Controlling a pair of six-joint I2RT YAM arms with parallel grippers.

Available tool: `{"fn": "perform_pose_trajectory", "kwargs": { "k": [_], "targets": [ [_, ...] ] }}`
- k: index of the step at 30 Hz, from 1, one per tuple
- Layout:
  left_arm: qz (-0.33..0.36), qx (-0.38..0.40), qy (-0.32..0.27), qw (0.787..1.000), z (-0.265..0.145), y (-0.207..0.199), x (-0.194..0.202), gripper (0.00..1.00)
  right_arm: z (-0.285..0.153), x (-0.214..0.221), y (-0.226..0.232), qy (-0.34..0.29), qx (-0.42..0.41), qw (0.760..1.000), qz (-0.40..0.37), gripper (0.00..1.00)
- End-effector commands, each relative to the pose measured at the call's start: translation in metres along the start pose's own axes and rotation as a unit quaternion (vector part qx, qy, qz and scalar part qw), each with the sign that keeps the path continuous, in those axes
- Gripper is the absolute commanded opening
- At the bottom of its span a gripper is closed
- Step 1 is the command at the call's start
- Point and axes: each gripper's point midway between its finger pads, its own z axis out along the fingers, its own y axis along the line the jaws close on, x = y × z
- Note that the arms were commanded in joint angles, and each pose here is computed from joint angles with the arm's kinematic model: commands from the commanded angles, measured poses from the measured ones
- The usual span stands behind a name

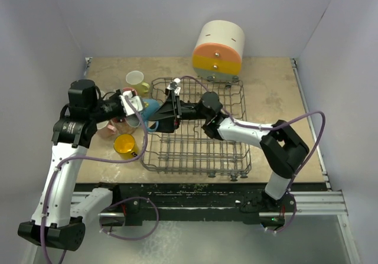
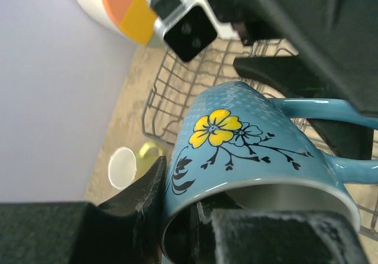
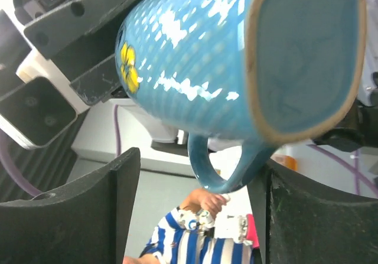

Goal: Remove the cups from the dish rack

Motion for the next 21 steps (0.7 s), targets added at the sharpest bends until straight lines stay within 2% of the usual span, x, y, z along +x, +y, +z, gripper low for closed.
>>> {"fn": "perform_pose_trajectory", "kwargs": {
  "k": [1,5,11,16,21],
  "targets": [
    [-0.016,-0.046,0.082,0.995,-0.005,0.022,0.029,0.0,-0.016,-0.004,0.03,-0.015,0.015,0.996,-0.089,0.75],
    [-0.029,-0.074,0.189,0.979,-0.016,0.042,0.07,0.0,-0.055,-0.039,0.005,-0.084,0.122,0.983,-0.112,0.82],
    [-0.069,-0.072,0.283,0.954,-0.07,0.061,0.124,0.0,-0.126,-0.07,-0.025,-0.168,0.307,0.924,-0.157,0.9],
    [-0.08,-0.051,0.354,0.93,-0.113,0.054,0.161,0.0,-0.166,-0.077,-0.025,-0.194,0.354,0.898,-0.174,0.92],
    [-0.096,-0.038,0.405,0.908,-0.151,0.042,0.192,0.0,-0.197,-0.08,-0.026,-0.212,0.399,0.874,-0.178,1.0]
  ]
}}
